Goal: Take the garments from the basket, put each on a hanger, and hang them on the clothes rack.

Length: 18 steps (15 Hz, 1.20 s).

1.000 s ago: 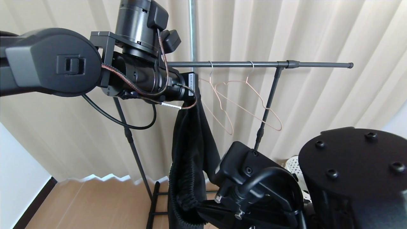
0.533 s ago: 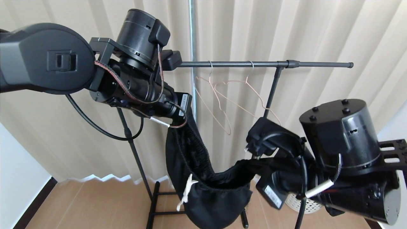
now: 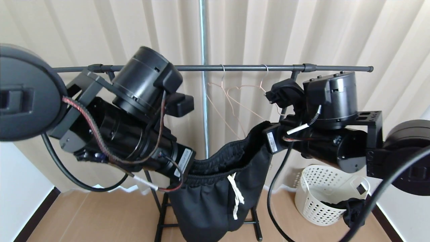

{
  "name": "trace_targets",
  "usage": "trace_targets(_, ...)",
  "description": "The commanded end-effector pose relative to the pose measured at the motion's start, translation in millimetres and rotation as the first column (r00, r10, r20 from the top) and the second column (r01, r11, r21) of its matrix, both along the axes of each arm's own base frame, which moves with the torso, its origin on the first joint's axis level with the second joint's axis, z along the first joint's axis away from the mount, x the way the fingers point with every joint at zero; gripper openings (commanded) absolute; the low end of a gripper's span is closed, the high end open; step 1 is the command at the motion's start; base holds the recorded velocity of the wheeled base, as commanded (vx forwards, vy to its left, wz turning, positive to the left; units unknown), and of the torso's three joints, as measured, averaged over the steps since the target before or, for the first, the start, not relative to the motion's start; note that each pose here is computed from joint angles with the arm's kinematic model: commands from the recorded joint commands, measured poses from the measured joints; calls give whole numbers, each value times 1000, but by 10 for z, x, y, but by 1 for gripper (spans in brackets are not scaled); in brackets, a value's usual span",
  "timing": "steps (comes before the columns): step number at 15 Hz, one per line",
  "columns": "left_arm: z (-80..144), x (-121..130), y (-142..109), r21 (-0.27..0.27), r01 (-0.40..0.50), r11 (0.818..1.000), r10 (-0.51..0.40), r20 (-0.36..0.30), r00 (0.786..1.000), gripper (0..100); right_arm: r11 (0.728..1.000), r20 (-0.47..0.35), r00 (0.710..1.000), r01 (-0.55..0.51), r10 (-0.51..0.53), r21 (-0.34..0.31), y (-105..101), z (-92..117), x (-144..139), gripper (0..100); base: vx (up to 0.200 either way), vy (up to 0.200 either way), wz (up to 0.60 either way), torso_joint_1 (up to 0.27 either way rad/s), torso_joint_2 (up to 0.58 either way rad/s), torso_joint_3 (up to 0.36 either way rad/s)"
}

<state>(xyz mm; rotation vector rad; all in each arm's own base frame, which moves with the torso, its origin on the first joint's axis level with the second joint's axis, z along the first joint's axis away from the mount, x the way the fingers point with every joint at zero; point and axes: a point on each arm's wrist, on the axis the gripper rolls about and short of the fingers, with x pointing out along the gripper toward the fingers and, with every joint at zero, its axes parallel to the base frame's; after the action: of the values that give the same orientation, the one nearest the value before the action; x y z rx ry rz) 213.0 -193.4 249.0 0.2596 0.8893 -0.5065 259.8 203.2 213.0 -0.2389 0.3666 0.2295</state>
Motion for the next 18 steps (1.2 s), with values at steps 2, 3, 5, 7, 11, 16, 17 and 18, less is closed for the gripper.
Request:
trace_targets(2,-200,-325,-129,40,85,996,-83,-48,995,0,992,-21,998,67,-65,103,320,-151,318,0,0,0,0,0,0,0)
trace_targets(3,-254,-380,-183,37,107,994,-105,-54,993,0,987,-24,997,79,-77,137,375,-164,374,0,0,0,0,0,0,0)
trace_targets(5,-314,-510,-345,-14,158,987,-159,-36,987,0,973,-26,996,93,-90,210,485,-168,438,0,0,0,0,0,0,0)
trace_targets(7,-333,-563,-519,-96,149,984,-152,-21,988,0,966,-24,995,95,-92,242,534,-181,457,0,0,0,0,0,0,0)
trace_targets(11,-373,-528,-582,-124,123,985,-127,-19,992,0,965,-19,996,90,-88,246,539,-153,426,0,0,0,0,0,0,0)
trace_targets(16,-375,-266,-381,-121,8,993,-10,-18,1000,0,959,30,989,135,-147,250,242,108,446,0,0,0,0,0,0,0)
trace_targets(17,-269,-59,-251,-146,-73,987,76,17,997,0,978,53,988,137,-148,159,11,181,359,0,0,0,0,0,0,0)
trace_targets(18,-237,-16,-228,-153,-89,984,95,28,995,0,982,61,988,132,-141,135,-29,193,322,0,0,0,0,0,0,0)
